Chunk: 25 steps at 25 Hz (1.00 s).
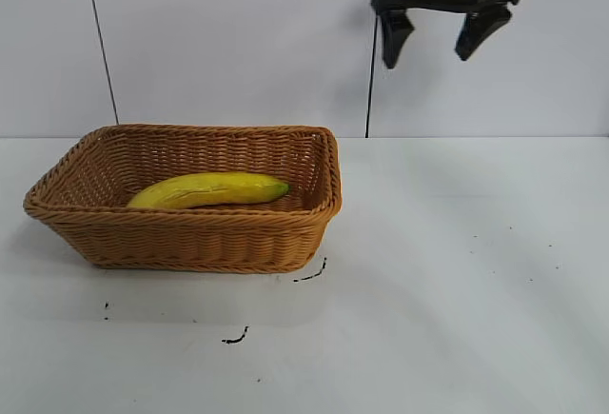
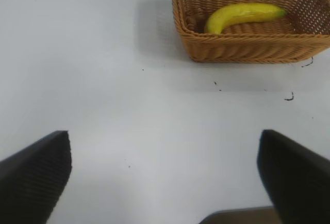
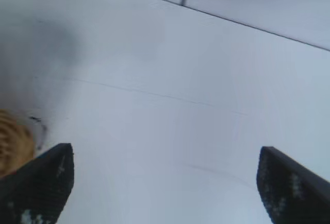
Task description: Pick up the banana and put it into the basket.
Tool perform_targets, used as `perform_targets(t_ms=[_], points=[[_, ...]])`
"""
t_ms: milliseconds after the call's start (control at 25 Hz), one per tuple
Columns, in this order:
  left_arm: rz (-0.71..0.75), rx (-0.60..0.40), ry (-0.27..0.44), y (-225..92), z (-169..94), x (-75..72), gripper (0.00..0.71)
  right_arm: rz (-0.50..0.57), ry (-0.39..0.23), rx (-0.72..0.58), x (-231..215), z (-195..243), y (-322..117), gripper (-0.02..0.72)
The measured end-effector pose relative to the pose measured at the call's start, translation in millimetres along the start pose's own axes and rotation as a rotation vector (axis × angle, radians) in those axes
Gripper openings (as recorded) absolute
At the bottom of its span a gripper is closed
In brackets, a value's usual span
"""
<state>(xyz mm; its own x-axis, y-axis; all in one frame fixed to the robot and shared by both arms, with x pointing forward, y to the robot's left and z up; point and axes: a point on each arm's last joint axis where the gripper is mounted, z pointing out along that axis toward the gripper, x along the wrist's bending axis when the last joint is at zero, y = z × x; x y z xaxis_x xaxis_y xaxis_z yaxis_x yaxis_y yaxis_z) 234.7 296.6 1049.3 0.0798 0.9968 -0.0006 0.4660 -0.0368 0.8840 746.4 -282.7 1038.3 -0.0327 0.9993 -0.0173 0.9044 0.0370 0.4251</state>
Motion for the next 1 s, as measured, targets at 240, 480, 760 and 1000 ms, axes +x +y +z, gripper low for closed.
perform_targets(t_ms=[240, 480, 760, 1000], points=[[0.0, 0.0, 0.0, 0.0, 0.0, 0.0, 0.695, 0.005, -0.001, 0.019, -7.3, -9.2, -6.7, 0.689], [0.0, 0.0, 0.0, 0.0, 0.0, 0.0, 0.695, 0.004, 0.002, 0.089, -6.4, -29.4, -32.9, 0.689], [0.0, 0.0, 0.0, 0.0, 0.0, 0.0, 0.695, 0.006, 0.013, 0.204, -4.7, -73.7, -99.6, 0.689], [0.0, 0.0, 0.0, 0.0, 0.0, 0.0, 0.695, 0.004, 0.014, 0.224, -3.9, -122.9, -166.7, 0.689]])
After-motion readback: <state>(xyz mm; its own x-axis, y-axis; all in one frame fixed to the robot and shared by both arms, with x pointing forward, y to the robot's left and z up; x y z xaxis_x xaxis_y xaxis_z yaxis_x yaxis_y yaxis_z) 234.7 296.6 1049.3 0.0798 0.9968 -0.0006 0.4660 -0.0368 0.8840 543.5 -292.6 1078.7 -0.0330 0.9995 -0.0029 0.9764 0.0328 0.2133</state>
